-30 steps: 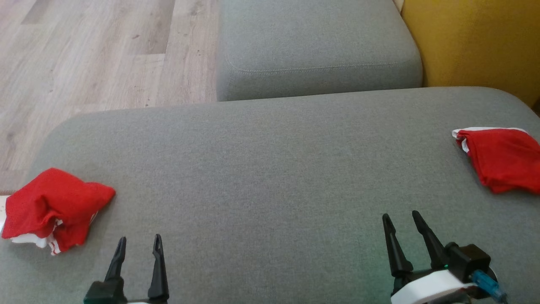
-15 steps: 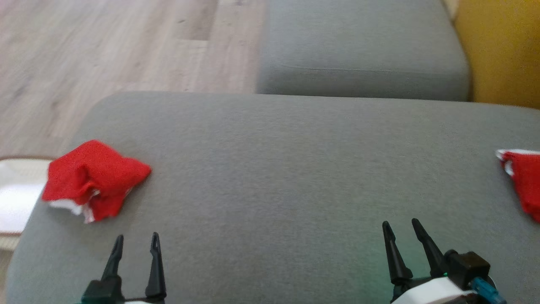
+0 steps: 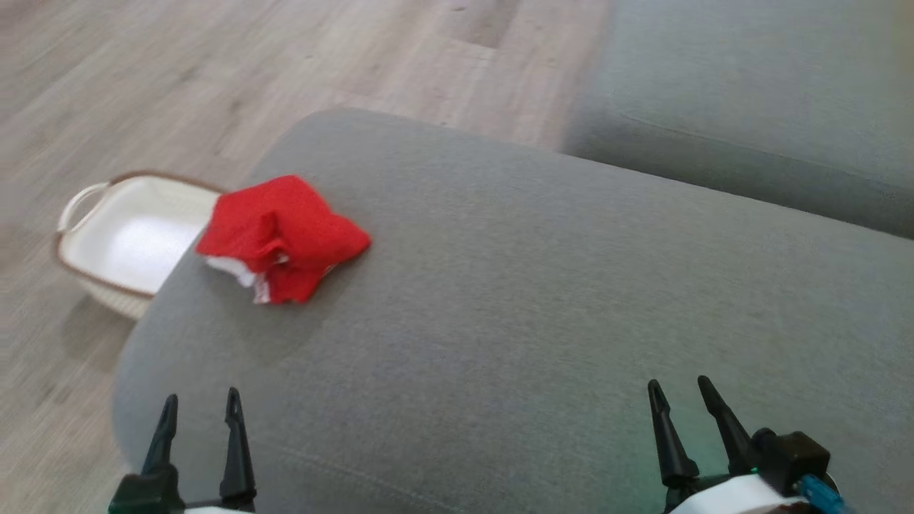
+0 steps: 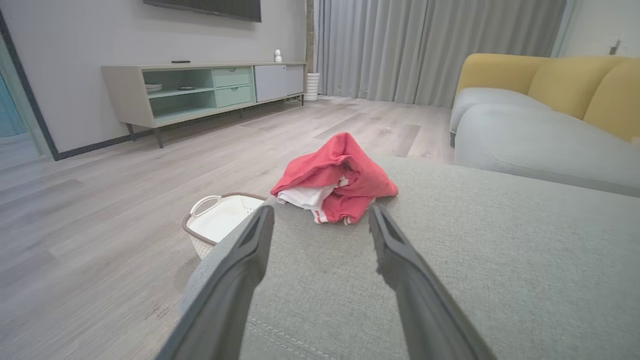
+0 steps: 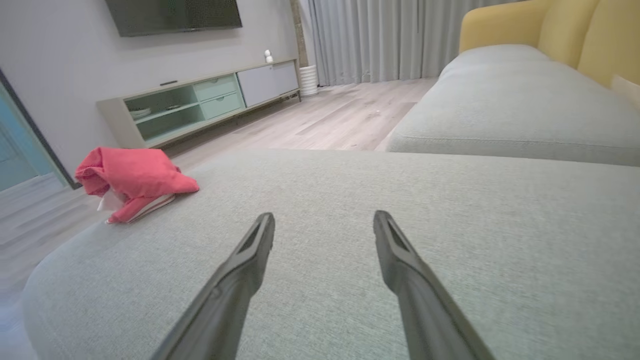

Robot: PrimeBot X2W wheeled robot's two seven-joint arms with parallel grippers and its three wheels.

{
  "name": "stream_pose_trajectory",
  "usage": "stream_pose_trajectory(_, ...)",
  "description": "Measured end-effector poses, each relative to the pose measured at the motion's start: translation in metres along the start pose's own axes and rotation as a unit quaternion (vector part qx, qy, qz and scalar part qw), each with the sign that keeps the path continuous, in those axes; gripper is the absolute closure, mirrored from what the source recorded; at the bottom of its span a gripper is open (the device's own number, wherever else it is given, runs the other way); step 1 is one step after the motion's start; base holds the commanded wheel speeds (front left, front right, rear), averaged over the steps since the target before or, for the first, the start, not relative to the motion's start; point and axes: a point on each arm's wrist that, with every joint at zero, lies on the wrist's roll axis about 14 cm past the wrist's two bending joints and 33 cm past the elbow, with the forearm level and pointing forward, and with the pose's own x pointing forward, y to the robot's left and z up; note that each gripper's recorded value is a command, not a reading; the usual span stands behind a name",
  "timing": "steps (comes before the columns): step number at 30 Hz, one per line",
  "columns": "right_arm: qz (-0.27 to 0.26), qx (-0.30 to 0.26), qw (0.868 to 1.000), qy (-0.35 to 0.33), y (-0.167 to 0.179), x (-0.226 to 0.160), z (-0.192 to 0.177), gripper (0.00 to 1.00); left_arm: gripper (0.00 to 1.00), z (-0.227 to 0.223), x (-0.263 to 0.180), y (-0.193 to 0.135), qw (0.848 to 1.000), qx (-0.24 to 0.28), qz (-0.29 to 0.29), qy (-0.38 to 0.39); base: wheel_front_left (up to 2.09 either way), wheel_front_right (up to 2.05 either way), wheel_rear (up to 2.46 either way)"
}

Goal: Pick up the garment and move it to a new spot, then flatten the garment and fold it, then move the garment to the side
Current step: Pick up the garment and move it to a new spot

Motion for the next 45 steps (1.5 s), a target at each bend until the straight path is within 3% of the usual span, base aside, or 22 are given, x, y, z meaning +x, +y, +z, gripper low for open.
stream_pose_trajectory(8,0.036,0.0,0.999,0.024,0.016,0.013,-0.014,0.0,0.0,-0.004,-0.011,0.026,0.999,0.017,0.046,0.015,0.0,0.0,0.0)
stream_pose_trajectory(14,0.043,-0.016,0.998,0.048,0.002,0.015,-0.028,0.0,0.0,0.029,0.024,0.016,0.998,0.045,0.027,-0.036,0.0,0.0,0.0)
stream_pose_trajectory(19,0.044,-0.047,0.997,0.052,-0.029,0.032,-0.028,0.0,0.0,0.088,0.099,-0.004,0.989,0.083,-0.016,-0.123,0.0,0.0,0.0)
stream_pose_trajectory(23,0.038,-0.057,0.997,0.048,-0.054,0.047,-0.028,0.0,0.0,0.095,0.16,-0.015,0.985,0.113,-0.032,-0.123,0.0,0.0,0.0)
stream_pose_trajectory(27,0.027,-0.062,0.996,0.057,-0.079,0.053,-0.038,0.0,0.0,0.059,0.216,-0.024,0.992,0.118,-0.04,-0.027,0.0,0.0,0.0)
stream_pose_trajectory(31,0.014,-0.069,0.995,0.064,-0.108,0.059,-0.047,0.0,0.0,0.009,0.257,-0.03,0.987,0.127,-0.037,0.095,0.0,0.0,0.0)
stream_pose_trajectory(36,-0.002,-0.072,0.995,0.076,-0.139,0.062,-0.063,0.0,0.0,-0.076,0.268,-0.033,0.957,0.111,-0.025,0.266,0.0,0.0,0.0)
stream_pose_trajectory(41,-0.009,-0.065,0.996,0.068,-0.153,0.065,-0.068,0.0,0.0,-0.141,0.252,-0.036,0.926,0.095,-0.02,0.365,0.0,0.0,0.0)
stream_pose_trajectory(42,-0.011,-0.064,0.996,0.066,-0.155,0.066,-0.068,0.0,0.21,-0.148,0.252,-0.038,0.923,0.093,-0.022,0.373,0.0,0.0,0.0)
stream_pose_trajectory(43,-0.014,-0.064,0.996,0.064,-0.157,0.066,-0.068,0.0,1.0,-0.151,0.254,-0.041,0.924,0.092,-0.024,0.371,0.0,0.0,0.0)
stream_pose_trajectory(45,-0.02,-0.064,0.996,0.058,-0.16,0.066,-0.066,0.0,1.0,-0.152,0.261,-0.049,0.929,0.092,-0.031,0.358,0.0,0.0,0.0)
